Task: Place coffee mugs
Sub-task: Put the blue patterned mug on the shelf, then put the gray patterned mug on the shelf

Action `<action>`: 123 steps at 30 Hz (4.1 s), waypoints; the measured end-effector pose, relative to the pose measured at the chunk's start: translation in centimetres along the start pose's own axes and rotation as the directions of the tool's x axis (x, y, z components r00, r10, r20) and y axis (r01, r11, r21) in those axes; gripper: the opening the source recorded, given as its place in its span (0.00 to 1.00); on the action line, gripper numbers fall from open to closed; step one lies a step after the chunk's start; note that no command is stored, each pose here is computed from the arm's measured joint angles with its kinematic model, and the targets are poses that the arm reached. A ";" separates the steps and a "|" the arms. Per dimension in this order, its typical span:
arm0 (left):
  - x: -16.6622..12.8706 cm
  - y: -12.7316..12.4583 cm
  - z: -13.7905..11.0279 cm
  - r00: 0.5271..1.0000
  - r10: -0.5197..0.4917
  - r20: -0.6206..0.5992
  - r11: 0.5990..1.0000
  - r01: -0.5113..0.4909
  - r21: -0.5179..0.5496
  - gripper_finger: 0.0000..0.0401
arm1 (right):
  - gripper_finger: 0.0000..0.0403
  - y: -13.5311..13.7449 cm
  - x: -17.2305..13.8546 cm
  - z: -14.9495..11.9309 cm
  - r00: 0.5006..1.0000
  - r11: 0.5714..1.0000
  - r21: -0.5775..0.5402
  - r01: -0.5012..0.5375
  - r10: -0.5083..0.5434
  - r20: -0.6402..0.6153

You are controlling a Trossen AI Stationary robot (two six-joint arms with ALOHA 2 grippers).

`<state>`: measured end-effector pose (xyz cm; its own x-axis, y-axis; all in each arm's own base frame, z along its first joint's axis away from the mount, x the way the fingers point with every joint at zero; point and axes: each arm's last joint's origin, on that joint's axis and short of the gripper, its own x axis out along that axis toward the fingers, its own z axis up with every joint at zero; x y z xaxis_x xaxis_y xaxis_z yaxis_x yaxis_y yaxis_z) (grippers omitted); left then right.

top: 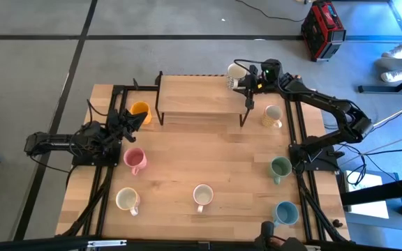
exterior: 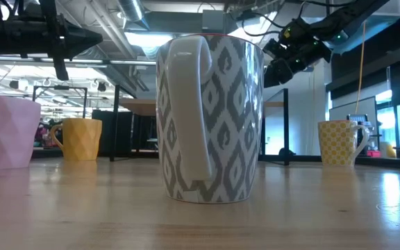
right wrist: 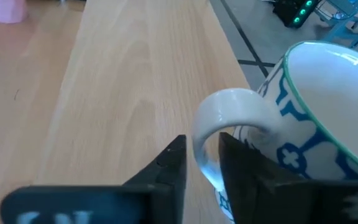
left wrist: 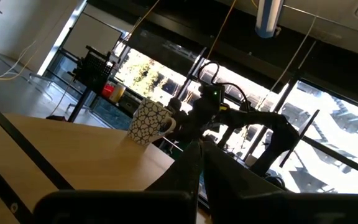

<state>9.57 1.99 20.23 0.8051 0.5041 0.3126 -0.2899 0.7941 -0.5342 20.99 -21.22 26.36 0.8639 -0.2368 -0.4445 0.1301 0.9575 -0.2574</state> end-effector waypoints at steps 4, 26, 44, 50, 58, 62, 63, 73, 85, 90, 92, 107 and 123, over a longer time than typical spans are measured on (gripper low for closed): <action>0.0 0.0 0.0 1.000 0.000 0.000 1.000 0.000 0.000 0.03 | 0.29 0.1 -0.3 0.2 1.000 1.000 -0.002 0.003 -0.003 0.002; 0.0 -0.1 0.1 1.000 -0.008 0.005 1.000 0.008 -0.004 0.03 | 0.33 2.9 -7.0 2.8 0.996 0.994 0.079 0.078 -0.075 -0.038; 0.0 -0.2 0.0 0.999 -0.052 -0.016 0.999 0.052 -0.010 0.03 | 0.33 12.4 -7.8 6.2 0.982 0.963 0.212 -0.164 0.180 -0.059; 0.0 -0.4 -0.1 0.988 -0.145 -0.061 0.989 0.143 -0.033 0.03 | 0.33 15.9 -7.3 7.5 0.979 0.943 0.281 -0.180 0.201 -0.044; -0.1 -0.7 -0.2 0.966 -0.238 -0.101 0.970 0.231 -0.078 0.03 | 0.33 21.8 -5.7 8.7 0.964 0.894 0.384 -0.230 0.263 -0.035; -0.2 -0.9 -0.3 0.949 -0.290 -0.126 0.955 0.278 -0.107 0.03 | 0.33 25.0 -5.2 9.1 0.960 0.877 0.413 -0.247 0.278 -0.016; -0.2 -0.9 -0.3 0.943 -0.304 -0.133 0.951 0.291 -0.108 0.03 | 0.33 25.8 -5.1 9.2 0.960 0.873 0.418 -0.251 0.280 -0.009; -0.2 -0.9 -0.4 0.944 -0.300 -0.140 0.954 0.294 -0.060 0.03 | 0.33 32.2 -4.6 8.9 0.945 0.833 0.463 -0.301 0.326 0.027; -0.2 -0.8 -0.4 0.960 -0.254 -0.119 0.967 0.249 -0.054 0.03 | 0.33 38.6 -4.8 10.6 0.900 0.827 0.380 -0.413 0.435 0.032; -0.1 -0.7 -0.6 0.962 -0.235 -0.138 0.972 0.231 -0.046 0.03 | 0.33 40.7 -4.5 12.6 0.889 0.850 0.340 -0.403 0.452 -0.075; -0.2 -0.7 -0.7 0.960 -0.239 -0.147 0.971 0.234 -0.046 0.03 | 0.33 41.5 -4.5 13.4 0.888 0.847 0.349 -0.402 0.453 -0.078; -0.2 -0.6 -0.8 0.952 -0.253 -0.173 0.967 0.249 -0.045 0.03 | 0.33 48.2 -0.4 10.0 0.910 0.829 0.498 -0.253 0.379 -0.169; -0.2 -0.6 -1.0 0.948 -0.251 -0.194 0.968 0.248 -0.041 0.03 | 0.33 51.8 4.7 4.9 0.974 0.884 0.461 -0.081 0.168 -0.150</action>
<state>10.10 1.08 19.67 0.9365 0.2133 0.2783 -0.0601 0.8796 -0.4718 34.12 28.06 15.16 0.7908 -0.0946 -0.6048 0.2689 0.9412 0.2043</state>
